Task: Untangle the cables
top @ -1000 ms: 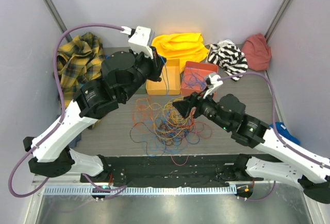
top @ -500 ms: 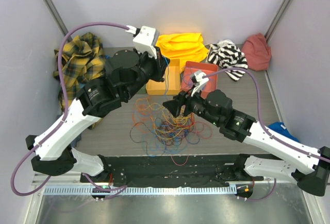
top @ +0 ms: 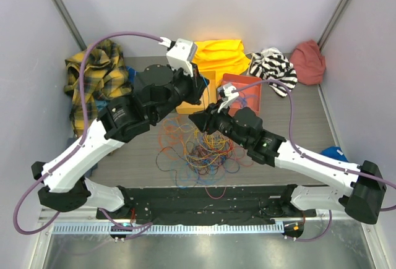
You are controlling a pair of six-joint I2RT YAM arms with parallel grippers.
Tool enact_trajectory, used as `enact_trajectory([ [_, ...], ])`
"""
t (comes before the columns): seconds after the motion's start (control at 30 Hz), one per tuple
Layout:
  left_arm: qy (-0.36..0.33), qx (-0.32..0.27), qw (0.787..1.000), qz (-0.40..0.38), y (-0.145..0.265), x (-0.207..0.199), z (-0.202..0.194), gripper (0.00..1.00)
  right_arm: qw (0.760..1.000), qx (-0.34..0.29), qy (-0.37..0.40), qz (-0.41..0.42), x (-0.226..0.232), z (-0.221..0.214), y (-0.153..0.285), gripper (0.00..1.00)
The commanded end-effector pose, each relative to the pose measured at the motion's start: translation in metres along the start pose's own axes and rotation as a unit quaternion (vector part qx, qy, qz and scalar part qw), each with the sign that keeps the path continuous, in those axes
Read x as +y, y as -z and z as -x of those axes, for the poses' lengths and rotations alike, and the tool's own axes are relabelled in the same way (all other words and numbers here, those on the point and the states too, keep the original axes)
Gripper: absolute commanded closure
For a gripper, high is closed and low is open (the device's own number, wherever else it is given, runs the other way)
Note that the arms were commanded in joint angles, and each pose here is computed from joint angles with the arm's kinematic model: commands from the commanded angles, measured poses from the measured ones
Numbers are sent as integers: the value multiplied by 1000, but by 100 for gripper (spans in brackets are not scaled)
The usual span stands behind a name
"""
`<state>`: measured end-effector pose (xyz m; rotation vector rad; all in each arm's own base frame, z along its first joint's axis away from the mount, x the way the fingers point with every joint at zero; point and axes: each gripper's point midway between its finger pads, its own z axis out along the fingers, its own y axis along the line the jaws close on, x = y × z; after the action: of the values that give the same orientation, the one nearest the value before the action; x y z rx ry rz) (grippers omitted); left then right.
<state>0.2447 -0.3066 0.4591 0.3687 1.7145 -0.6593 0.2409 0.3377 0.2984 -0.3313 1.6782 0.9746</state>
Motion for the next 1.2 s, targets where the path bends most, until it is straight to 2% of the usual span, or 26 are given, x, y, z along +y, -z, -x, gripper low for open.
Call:
enact_trajectory([
  [0.0,21,-40,999,-13,16,0,23,100,996,-73,-23,35,17,35,7,74],
  [0.13,22,-40,999,-12,17,4,14,98,996,-87,-26,20,15,50,20,99],
  [0.17,19,-40,999,-5,17,7,12,88,996,-82,-22,11,14,54,22,99],
  [0.2,19,-41,999,1,19,10,11,71,996,-86,-20,-6,9,60,26,99],
  [0.27,17,-43,999,28,24,24,4,64,996,-87,-4,-31,7,78,37,99],
  [0.3,20,-45,998,39,26,29,2,47,995,-90,3,-50,3,86,41,99],
  [0.33,28,-60,997,48,36,37,7,38,993,-94,21,-73,-4,94,45,99],
  [0.37,30,-51,996,62,35,44,-7,27,991,-95,30,-89,-5,107,51,99],
  [0.4,34,-56,995,80,39,52,-11,6,989,-98,37,-104,-8,114,53,99],
  [0.43,37,-60,993,90,43,59,-13,0,985,-102,52,-128,-15,122,56,99],
  [0.67,63,-69,983,160,82,105,-45,0,972,-105,78,-193,-30,172,52,99],
  [0.8,84,-71,978,178,108,125,-66,0,964,-108,73,-231,-56,191,43,99],
  [1.0,123,-42,971,199,124,146,-121,0,944,-110,68,-305,-119,208,27,99],
  [1.17,157,-13,967,199,130,154,-170,0,929,-96,65,-352,-171,207,5,99],
])
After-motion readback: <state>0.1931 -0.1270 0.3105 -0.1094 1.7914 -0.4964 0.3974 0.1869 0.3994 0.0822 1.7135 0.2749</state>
